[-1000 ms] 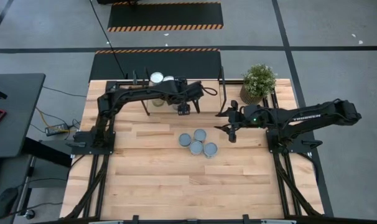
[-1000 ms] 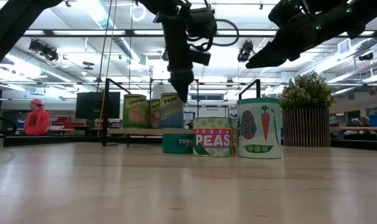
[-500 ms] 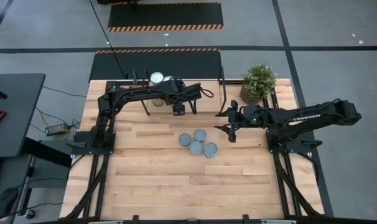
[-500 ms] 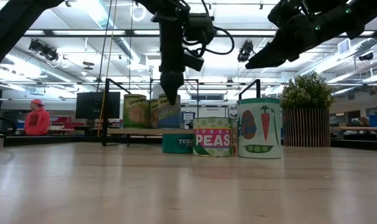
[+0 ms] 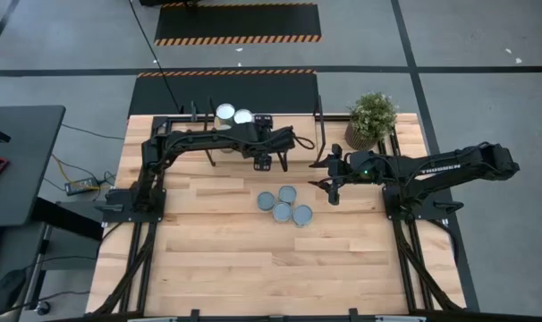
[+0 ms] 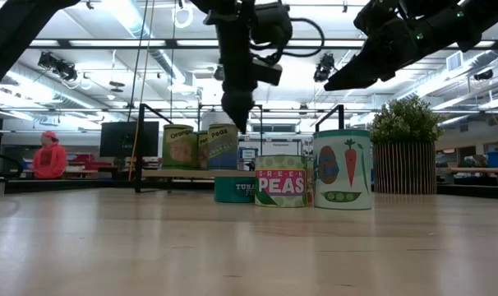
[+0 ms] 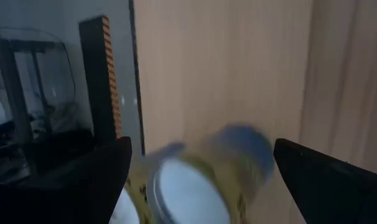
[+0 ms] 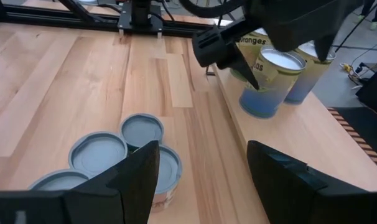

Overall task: Pick and place cans onto a shelf
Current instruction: Put the canned peas on the shelf

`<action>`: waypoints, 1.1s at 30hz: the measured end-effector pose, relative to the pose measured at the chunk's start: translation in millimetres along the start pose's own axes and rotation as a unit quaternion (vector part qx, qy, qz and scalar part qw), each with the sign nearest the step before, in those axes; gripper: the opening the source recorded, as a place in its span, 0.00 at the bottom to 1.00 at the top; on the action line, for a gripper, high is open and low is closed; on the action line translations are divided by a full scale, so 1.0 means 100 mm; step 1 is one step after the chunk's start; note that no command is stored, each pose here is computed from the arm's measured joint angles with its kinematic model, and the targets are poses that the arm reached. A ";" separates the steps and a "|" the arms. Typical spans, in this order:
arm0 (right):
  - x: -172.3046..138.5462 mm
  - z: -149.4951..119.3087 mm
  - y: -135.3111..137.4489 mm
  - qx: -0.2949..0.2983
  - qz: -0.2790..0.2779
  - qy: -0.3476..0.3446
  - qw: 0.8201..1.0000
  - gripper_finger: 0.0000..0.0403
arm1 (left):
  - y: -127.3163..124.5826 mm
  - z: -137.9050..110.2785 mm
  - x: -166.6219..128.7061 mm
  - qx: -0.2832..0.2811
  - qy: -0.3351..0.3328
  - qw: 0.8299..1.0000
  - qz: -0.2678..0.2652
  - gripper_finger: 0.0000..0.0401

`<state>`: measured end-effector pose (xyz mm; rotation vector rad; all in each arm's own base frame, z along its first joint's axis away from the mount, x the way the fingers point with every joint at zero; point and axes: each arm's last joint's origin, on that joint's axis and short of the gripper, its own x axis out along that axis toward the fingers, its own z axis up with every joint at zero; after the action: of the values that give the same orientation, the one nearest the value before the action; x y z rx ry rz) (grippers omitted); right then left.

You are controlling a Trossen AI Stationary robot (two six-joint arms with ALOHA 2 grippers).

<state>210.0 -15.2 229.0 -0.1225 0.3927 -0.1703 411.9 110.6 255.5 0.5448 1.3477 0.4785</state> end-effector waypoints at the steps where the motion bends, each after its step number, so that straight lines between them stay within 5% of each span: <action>1: 0.00 0.00 0.00 0.000 0.000 -0.001 1.000 0.62 | 0.01 0.02 0.00 -0.010 -0.012 1.000 0.001 1.00; 8: 0.00 0.01 0.00 0.001 0.001 -0.007 1.000 0.62 | 0.06 0.15 0.18 -0.057 -0.048 0.996 0.045 1.00; 22: 0.00 0.02 0.01 0.000 0.008 -0.011 1.000 0.62 | -0.15 0.15 0.47 -0.031 0.032 0.993 0.108 1.00; 33: 0.00 0.02 0.03 -0.001 0.010 -0.012 1.000 0.62 | -0.17 0.00 0.48 -0.036 0.089 0.991 0.097 1.00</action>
<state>211.1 -12.5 230.9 -0.1221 0.3700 -0.1487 420.0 126.4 208.2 0.5869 1.4482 0.7458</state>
